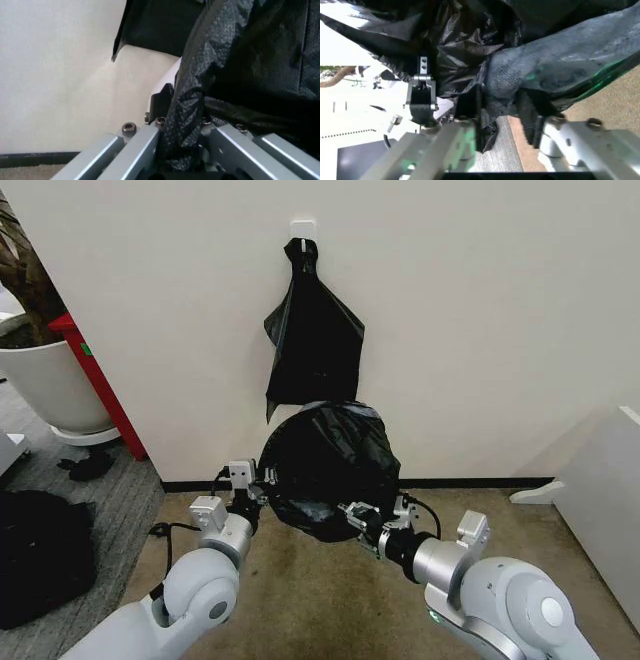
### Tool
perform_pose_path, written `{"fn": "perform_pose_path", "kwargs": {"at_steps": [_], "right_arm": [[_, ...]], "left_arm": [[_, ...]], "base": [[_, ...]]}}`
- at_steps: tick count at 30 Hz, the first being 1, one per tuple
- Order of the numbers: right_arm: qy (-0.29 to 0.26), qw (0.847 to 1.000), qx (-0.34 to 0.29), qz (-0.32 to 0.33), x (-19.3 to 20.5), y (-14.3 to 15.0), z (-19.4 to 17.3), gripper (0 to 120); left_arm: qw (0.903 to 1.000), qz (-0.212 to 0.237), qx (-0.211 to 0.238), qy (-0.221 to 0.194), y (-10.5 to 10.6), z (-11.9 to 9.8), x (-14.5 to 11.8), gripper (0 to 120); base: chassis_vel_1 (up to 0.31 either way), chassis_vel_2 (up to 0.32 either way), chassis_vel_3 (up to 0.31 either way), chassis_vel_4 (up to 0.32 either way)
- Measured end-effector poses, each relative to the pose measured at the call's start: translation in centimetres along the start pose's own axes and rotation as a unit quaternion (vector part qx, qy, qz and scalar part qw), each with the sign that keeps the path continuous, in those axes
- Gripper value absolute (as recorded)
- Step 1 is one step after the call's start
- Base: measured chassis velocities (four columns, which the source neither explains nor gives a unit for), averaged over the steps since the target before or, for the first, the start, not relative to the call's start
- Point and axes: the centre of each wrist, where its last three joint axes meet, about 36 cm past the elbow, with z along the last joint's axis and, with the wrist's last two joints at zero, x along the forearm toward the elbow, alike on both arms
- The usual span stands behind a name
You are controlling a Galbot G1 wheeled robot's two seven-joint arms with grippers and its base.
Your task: Place the garbage bag over the trash bin.
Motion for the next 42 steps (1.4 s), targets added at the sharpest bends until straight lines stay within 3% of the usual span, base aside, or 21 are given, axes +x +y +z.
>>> {"fn": "perform_pose_path", "kwargs": {"at_steps": [4, 6, 17, 27, 35, 42], "right_arm": [[0.0, 1.0, -0.003, 0.004, -0.1, -0.1, 0.0, 1], [0.0, 1.0, -0.003, 0.004, -0.1, -0.1, 0.0, 0], [0.037, 0.999, 0.012, 0.024, 0.6, -0.4, 1.4, 0], [0.051, 0.996, 0.022, 0.063, -1.6, -2.1, 1.6, 0], [0.041, 0.996, 0.024, 0.082, -2.5, -3.0, 1.4, 0], [-0.002, 0.993, 0.037, 0.109, -3.3, -4.7, 0.5, 0]], "left_arm": [[1.0, 0.003, 0.002, -0.004, 0.0, 0.0, 0.0, 0], [1.0, 0.004, 0.002, -0.005, 0.0, 0.0, 0.0, 0], [0.9999, -0.005, 0.012, -0.008, -0.1, -0.1, -0.5, 0], [0.9987, -0.018, 0.048, 0.004, -0.6, -1.0, -0.5, 0], [0.9972, -0.028, 0.068, 0.016, -0.4, -1.4, -0.2, 0], [0.9881, -0.053, 0.133, 0.057, -0.5, -2.2, 0.4, 0]], "base": [[0.0, 0.0, 0.0, 0.0], [0.0, 0.0, 0.0, 0.0], [0.0, 0.0, 0.0, 0.0], [0.0, 0.0, 0.0, 0.0], [0.0, 0.0, 0.0, 0.0], [0.0, 0.0, 0.0, 0.0]]}}
